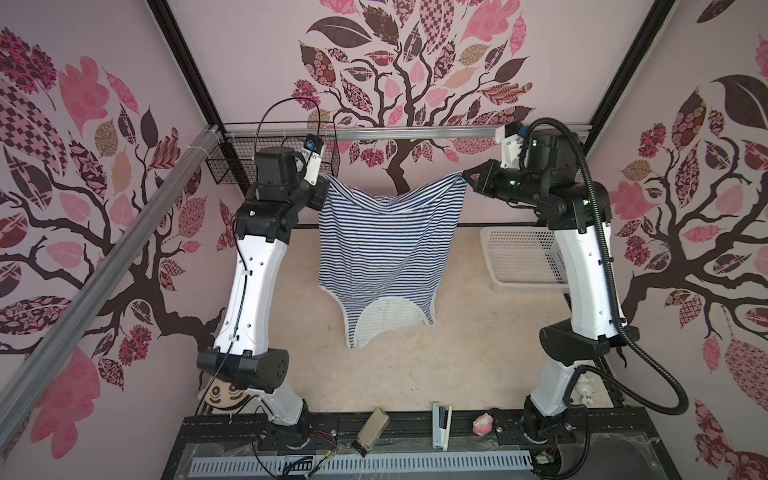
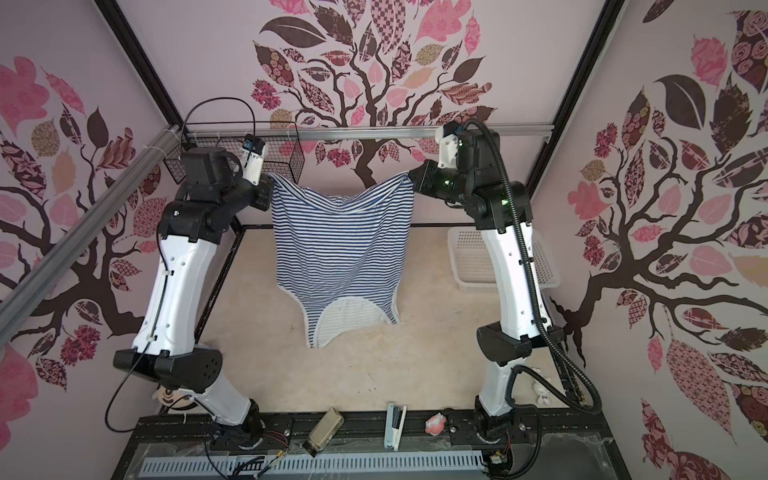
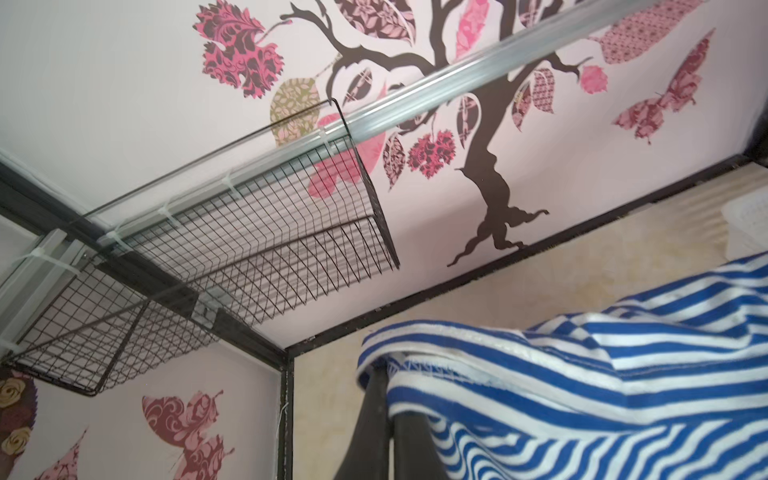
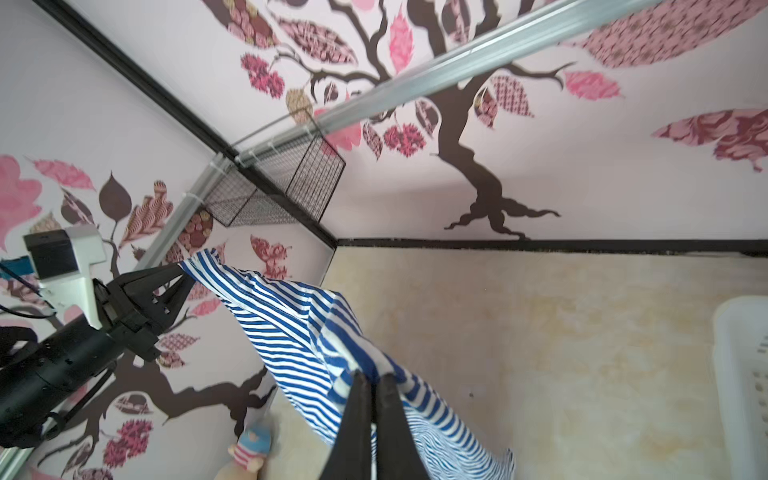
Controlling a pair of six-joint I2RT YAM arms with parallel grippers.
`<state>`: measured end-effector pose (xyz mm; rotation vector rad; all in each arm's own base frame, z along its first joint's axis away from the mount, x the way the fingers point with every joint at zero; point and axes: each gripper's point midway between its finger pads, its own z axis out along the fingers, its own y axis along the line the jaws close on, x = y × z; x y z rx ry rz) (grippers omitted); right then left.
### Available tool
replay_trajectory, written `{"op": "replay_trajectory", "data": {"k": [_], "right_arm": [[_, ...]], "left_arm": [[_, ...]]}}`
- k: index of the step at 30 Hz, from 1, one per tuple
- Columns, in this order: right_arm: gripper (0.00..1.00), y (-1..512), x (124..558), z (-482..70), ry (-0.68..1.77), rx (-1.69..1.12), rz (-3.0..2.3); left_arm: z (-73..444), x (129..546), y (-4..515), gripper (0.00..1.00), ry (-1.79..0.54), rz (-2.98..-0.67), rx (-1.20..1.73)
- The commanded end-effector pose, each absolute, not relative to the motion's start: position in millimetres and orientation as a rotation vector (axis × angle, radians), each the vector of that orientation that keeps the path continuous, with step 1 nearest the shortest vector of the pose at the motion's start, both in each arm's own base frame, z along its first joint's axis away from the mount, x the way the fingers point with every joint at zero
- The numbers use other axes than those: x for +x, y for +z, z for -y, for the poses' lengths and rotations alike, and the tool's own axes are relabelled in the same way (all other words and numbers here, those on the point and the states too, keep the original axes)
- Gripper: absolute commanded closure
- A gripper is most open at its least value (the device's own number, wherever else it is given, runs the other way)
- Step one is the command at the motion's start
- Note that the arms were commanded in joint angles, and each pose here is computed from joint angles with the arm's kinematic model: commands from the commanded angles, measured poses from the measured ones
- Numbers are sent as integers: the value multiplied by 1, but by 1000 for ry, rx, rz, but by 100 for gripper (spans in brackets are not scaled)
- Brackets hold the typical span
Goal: Fold and stack the tank tops
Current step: 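Swing the hanging tank top down and lay it flat with both grippers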
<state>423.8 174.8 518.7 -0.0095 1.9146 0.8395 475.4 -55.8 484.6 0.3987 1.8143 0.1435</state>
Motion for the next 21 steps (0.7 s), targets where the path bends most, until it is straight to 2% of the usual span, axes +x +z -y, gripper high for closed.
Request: {"op": "replay_trajectory", "data": {"k": [1, 6, 10, 16, 21], "right_arm": [[100, 561, 414, -169, 949, -51, -1776], [100, 564, 389, -167, 959, -90, -1746], [100, 522, 375, -162, 949, -68, -1798], [100, 383, 372, -161, 940, 22, -2045], [100, 254, 353, -161, 979, 131, -2264]], "left_arm": [[38, 475, 539, 100, 135, -1683, 298], [18, 445, 568, 100, 84, -1573, 202], [30, 407, 532, 100, 23, -1524, 251], [33, 399, 374, 100, -4, -1824, 324], [42, 372, 229, 100, -73, -2083, 433]]}}
